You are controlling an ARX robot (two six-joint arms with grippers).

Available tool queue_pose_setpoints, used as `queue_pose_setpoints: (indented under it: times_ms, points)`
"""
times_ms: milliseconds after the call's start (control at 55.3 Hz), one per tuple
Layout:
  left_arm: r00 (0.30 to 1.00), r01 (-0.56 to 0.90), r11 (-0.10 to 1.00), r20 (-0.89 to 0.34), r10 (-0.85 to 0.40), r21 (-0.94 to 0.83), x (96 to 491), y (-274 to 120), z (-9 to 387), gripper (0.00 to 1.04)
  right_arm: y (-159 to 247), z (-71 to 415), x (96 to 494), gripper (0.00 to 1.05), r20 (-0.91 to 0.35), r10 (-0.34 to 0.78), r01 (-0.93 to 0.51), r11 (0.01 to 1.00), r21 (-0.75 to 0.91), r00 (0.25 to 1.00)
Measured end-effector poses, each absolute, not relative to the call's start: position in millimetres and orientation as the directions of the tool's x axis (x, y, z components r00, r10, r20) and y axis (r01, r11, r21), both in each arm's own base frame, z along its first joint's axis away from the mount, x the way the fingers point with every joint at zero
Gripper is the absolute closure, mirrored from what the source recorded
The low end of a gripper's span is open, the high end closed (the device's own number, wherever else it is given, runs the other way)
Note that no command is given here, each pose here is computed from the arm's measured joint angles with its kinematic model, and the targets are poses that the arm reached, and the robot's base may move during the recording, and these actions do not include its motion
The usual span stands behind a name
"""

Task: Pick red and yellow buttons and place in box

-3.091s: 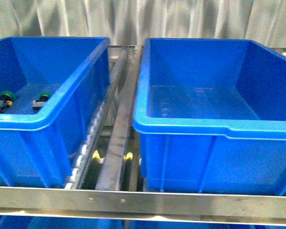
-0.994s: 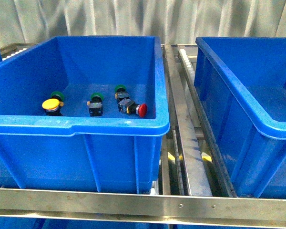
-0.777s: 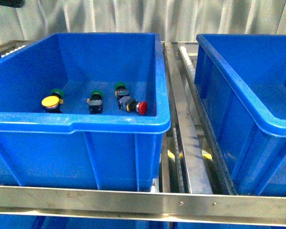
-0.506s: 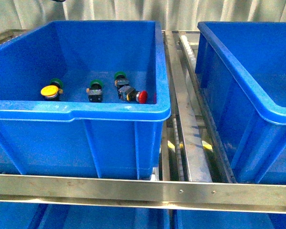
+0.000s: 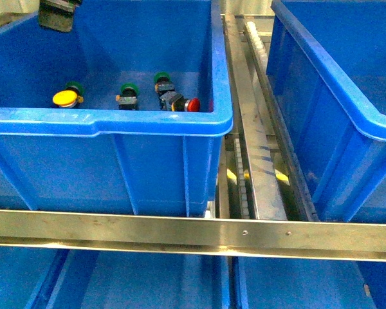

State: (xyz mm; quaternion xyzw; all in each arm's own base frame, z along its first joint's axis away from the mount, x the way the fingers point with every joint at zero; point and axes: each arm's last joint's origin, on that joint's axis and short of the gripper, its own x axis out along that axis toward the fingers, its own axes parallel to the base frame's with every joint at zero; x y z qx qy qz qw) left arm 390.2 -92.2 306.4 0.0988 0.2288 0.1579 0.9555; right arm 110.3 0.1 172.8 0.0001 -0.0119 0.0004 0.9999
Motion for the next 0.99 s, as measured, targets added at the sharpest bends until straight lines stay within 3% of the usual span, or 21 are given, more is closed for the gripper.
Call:
queue_pose_setpoints:
  times_ms: [380, 994]
  points:
    - [0.819, -0.159, 0.955, -0.507, 0.268, 0.248, 437.2, -99.7, 240.3, 0.08, 0.1, 172.8, 110.3, 0.06, 0.024, 0.001, -0.001, 1.0, 0.0, 1.0]
    - [0.832, -0.15, 0.966, -0.501, 0.238, 0.208, 465.9, -83.1, 238.7, 0.08, 0.1, 172.8, 110.3, 0.06, 0.024, 0.0, 0.0, 1.0, 0.0, 1.0]
